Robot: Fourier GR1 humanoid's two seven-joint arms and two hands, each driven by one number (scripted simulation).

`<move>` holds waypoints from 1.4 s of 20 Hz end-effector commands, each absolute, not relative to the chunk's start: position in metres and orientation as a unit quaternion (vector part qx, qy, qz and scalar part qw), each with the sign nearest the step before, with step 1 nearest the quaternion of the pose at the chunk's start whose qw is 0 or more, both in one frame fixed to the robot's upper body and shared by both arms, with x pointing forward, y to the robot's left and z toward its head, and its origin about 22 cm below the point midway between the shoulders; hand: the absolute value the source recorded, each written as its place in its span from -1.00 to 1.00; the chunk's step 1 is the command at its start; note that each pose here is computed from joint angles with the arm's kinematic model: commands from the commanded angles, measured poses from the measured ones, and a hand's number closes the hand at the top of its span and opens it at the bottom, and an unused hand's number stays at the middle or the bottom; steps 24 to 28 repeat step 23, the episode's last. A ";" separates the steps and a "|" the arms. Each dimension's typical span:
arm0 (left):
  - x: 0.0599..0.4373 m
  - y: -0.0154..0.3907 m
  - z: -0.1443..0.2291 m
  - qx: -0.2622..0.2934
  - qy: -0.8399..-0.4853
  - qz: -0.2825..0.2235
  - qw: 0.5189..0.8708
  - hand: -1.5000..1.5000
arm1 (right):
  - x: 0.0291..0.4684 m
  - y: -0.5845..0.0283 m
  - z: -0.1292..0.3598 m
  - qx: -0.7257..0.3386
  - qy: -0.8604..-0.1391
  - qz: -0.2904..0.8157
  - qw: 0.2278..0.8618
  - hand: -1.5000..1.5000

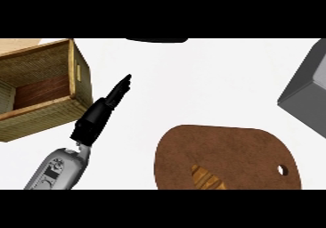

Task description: Pick the tomato from the cutting board and place it in the cardboard box

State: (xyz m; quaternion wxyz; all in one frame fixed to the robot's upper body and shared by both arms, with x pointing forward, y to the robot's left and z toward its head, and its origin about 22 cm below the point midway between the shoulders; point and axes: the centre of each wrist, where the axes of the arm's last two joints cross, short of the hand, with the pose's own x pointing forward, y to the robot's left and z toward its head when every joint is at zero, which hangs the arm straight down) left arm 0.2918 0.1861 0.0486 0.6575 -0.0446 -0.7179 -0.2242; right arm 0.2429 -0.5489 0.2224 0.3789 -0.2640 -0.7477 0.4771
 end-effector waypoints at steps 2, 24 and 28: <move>0.284 0.172 0.035 -0.052 -0.717 -0.229 0.656 0.00 | 0.256 -0.548 0.184 -0.180 -0.752 0.511 0.377 1.00; 0.294 0.188 0.051 -0.048 -0.722 -0.222 0.653 0.00 | 0.294 -0.538 0.143 0.016 -0.815 0.248 0.523 -1.00; 0.294 0.188 0.051 -0.048 -0.722 -0.222 0.653 0.00 | 0.294 -0.538 0.143 0.016 -0.815 0.248 0.523 -1.00</move>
